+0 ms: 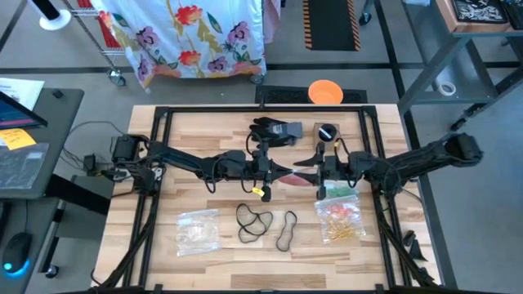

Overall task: Sort rubber bands
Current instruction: Close the transparent zip bag containing the red rubber bands

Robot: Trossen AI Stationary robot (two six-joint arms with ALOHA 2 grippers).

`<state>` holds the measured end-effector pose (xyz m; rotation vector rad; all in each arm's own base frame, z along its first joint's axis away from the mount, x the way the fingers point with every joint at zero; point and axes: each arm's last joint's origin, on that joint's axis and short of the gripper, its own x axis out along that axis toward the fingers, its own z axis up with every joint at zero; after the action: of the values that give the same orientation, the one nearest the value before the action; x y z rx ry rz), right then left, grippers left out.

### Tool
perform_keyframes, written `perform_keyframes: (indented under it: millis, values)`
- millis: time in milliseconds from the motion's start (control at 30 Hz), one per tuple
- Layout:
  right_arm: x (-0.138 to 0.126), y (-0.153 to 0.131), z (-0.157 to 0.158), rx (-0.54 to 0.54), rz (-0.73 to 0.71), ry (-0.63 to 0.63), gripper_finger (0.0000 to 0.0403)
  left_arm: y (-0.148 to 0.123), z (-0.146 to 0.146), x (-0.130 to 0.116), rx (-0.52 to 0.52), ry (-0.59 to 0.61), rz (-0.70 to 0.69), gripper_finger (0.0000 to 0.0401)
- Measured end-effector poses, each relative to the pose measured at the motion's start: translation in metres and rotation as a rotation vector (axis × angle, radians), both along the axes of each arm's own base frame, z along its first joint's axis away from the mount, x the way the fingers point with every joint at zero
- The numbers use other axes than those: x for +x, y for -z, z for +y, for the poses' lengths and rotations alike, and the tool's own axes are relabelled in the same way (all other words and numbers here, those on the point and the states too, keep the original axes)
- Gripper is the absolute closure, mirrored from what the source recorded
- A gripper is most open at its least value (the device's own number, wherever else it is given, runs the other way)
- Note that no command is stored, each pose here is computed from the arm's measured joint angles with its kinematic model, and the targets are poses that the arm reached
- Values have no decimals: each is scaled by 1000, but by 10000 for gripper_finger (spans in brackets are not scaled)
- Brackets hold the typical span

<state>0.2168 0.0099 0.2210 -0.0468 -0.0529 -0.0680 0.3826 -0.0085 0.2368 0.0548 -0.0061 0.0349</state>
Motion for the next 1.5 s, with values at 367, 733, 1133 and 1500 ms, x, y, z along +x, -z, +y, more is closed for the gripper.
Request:
perform_keyframes:
  millis: [367, 733, 1133, 1500]
  values:
    - [7, 0, 0, -9, 9, -1, 300, 0, 0, 0, 0, -3, 4, 401]
    - [3, -2, 0, -10, 29, -1, 301, 2, 0, 0, 1, -2, 19, 401]
    - [3, -1, 0, -14, 34, -5, 356, 1, 0, 0, 1, -3, 16, 401]
    - [3, 0, 0, -30, 46, 0, 378, 2, 0, 0, 5, -34, 19, 401]
